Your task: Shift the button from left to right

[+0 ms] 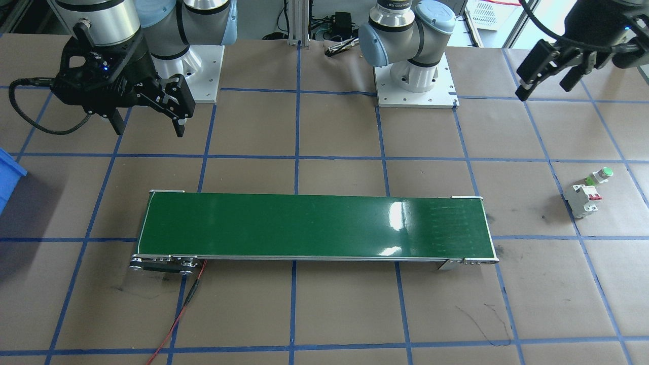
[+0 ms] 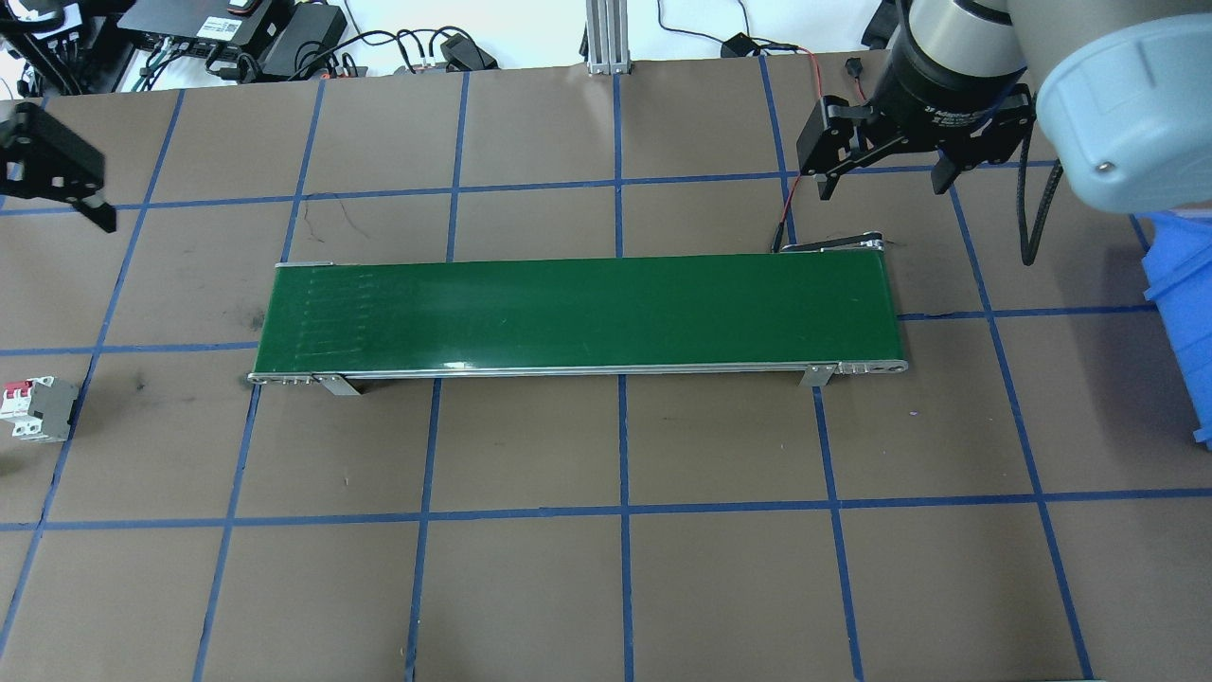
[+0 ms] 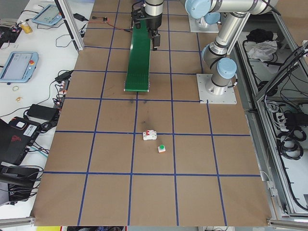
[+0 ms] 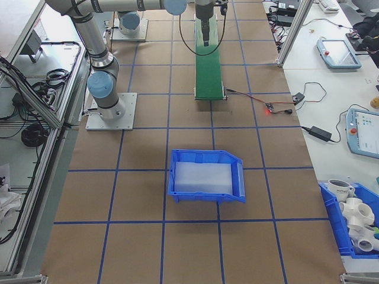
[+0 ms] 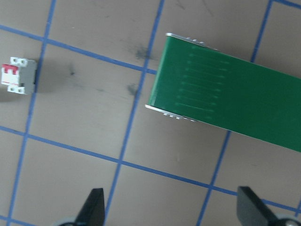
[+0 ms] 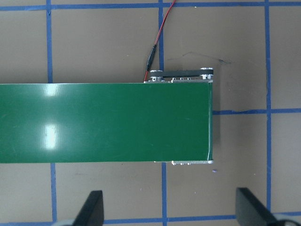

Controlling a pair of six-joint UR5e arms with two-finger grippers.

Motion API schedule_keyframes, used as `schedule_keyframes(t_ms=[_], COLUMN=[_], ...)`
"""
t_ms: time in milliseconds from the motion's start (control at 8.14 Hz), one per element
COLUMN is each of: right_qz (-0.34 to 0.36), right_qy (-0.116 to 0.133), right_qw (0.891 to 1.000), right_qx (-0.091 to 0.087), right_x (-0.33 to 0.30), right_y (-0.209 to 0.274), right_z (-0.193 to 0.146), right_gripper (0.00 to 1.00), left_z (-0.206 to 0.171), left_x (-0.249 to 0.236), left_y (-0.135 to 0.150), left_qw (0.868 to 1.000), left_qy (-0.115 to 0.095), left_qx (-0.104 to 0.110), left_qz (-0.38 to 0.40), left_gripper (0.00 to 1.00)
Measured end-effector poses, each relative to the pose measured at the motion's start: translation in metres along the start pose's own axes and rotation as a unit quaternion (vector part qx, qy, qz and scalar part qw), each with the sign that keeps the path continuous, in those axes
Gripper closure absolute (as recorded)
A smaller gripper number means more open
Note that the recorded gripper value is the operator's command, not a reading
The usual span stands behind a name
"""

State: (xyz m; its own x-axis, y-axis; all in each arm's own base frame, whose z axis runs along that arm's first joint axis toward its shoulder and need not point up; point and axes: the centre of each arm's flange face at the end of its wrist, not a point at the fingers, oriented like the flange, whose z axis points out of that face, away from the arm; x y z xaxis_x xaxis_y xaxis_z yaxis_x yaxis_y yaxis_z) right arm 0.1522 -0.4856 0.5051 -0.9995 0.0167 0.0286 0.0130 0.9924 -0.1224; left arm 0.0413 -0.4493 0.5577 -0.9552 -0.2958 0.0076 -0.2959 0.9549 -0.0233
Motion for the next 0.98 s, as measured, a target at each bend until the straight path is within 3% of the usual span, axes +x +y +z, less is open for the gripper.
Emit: schedule_keyframes(t_ms=[123,246,491,737,982], right_qz=[-0.001,-0.009,-0.022,-0.025,-0.026], right_qy=[0.005,0.026,0.089,0.106,0.107], right_qw=[1.0,0.999,0.995,0.994,0.994], right_qx=[-0.017,-0.031,-0.032,-0.027,-0.025], right_x=[0.002,0.007,0.019,0.022,0.022], right_y=[0.007,0.015,0.02,0.02,0.02], right_z=[-0.001,-0.004,-0.01,-0.013,-0.014], right_gripper=[0.0,0.0,0.0,0.0,0.0], left_z=[0.006,0.015,0.05,0.114,0.189], left_x=[-0.051,-0.108,-0.213,-0.309,-0.378], left_y=[-0.01,-0.018,-0.037,-0.073,-0.097], left_qw=[1.0,0.999,0.998,0.997,0.992], left_qy=[-0.02,-0.033,-0.032,-0.033,-0.026], left_qx=[-0.01,-0.024,-0.05,-0.048,-0.054], left_qz=[-0.012,-0.023,0.002,0.053,0.112], left_gripper=[0.0,0.0,0.0,0.0,0.0])
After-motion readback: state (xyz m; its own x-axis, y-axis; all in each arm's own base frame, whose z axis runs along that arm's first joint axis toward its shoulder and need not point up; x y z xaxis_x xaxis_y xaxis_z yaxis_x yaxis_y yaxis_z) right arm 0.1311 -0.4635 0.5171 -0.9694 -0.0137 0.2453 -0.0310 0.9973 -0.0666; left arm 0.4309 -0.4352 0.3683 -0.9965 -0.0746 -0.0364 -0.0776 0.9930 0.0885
